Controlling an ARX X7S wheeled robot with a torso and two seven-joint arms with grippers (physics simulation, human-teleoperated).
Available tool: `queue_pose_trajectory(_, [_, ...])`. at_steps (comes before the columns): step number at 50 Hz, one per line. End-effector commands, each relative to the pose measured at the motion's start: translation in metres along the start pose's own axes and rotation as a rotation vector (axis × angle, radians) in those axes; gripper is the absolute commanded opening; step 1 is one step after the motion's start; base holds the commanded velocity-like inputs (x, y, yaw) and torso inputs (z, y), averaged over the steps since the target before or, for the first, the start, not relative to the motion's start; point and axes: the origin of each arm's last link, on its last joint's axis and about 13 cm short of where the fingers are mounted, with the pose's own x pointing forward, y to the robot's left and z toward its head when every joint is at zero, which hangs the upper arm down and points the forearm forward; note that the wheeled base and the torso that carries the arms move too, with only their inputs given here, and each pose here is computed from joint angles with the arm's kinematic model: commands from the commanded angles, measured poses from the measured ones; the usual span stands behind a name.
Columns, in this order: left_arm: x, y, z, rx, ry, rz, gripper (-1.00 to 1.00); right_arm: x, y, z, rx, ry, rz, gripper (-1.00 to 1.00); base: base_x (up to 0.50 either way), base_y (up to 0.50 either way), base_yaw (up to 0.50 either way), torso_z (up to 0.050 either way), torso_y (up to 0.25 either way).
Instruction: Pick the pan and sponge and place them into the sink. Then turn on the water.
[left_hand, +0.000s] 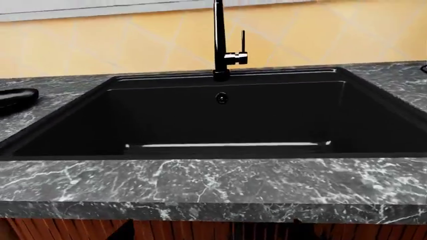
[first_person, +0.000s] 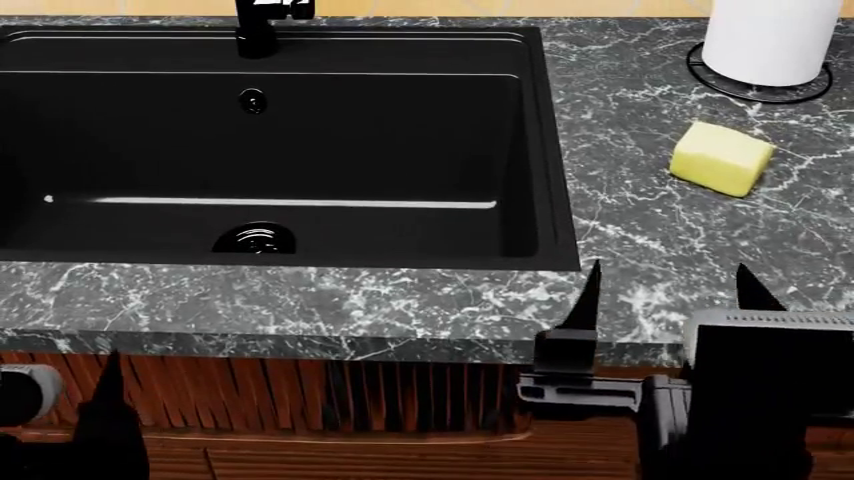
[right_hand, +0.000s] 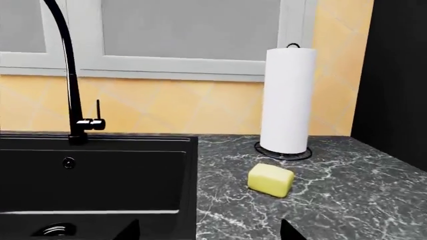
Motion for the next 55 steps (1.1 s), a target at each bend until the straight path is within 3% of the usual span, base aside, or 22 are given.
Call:
queue_pose_trajectory(1, [0.001,0.014,0.048,0.026,-0.014,0.05,1.0,0.006,-0.022,0.044,-0.065,-0.006,-0.003,1.0,0.0,0.0,0.0,0.0,0.0])
queue_pose_trajectory(6, [-0.004,0.019,0.061,0.08,-0.033,0.056,1.0,0.012,-0.03,0.053,-0.087,0.013,0.001,1.0,0.0,0.0,0.0,0.0,0.0])
queue_pose_trajectory(16, [0.002,0.016,0.069,0.1,-0.003,0.038,1.0,0.011,-0.04,0.062,-0.088,0.026,-0.016,1.0,0.0,0.0,0.0,0.0,0.0])
queue_pose_trajectory(17, [0.002,0.017,0.072,0.134,-0.028,0.057,1.0,0.011,-0.04,0.062,-0.09,0.028,-0.015,1.0,0.0,0.0,0.0,0.0,0.0])
queue_pose_trajectory(20, [-0.003,0.024,0.074,0.131,-0.036,0.043,1.0,0.009,-0.042,0.061,-0.111,0.042,-0.013,1.0,0.0,0.0,0.0,0.0,0.0])
queue_pose_trajectory(26, [0.0,0.016,0.071,0.115,-0.03,0.008,1.0,0.006,-0.046,0.06,-0.121,0.053,-0.023,1.0,0.0,0.0,0.0,0.0,0.0])
queue_pose_trajectory(42, [-0.005,0.024,0.065,0.091,-0.004,0.003,1.0,0.004,-0.048,0.065,-0.14,0.044,-0.001,1.0,0.11,-0.12,0.0,0.0,0.0])
queue_pose_trajectory(55, [-0.001,0.02,0.063,0.085,0.0,0.004,1.0,0.004,-0.048,0.064,-0.132,0.052,0.008,1.0,0.26,-0.25,0.0,0.0,0.0])
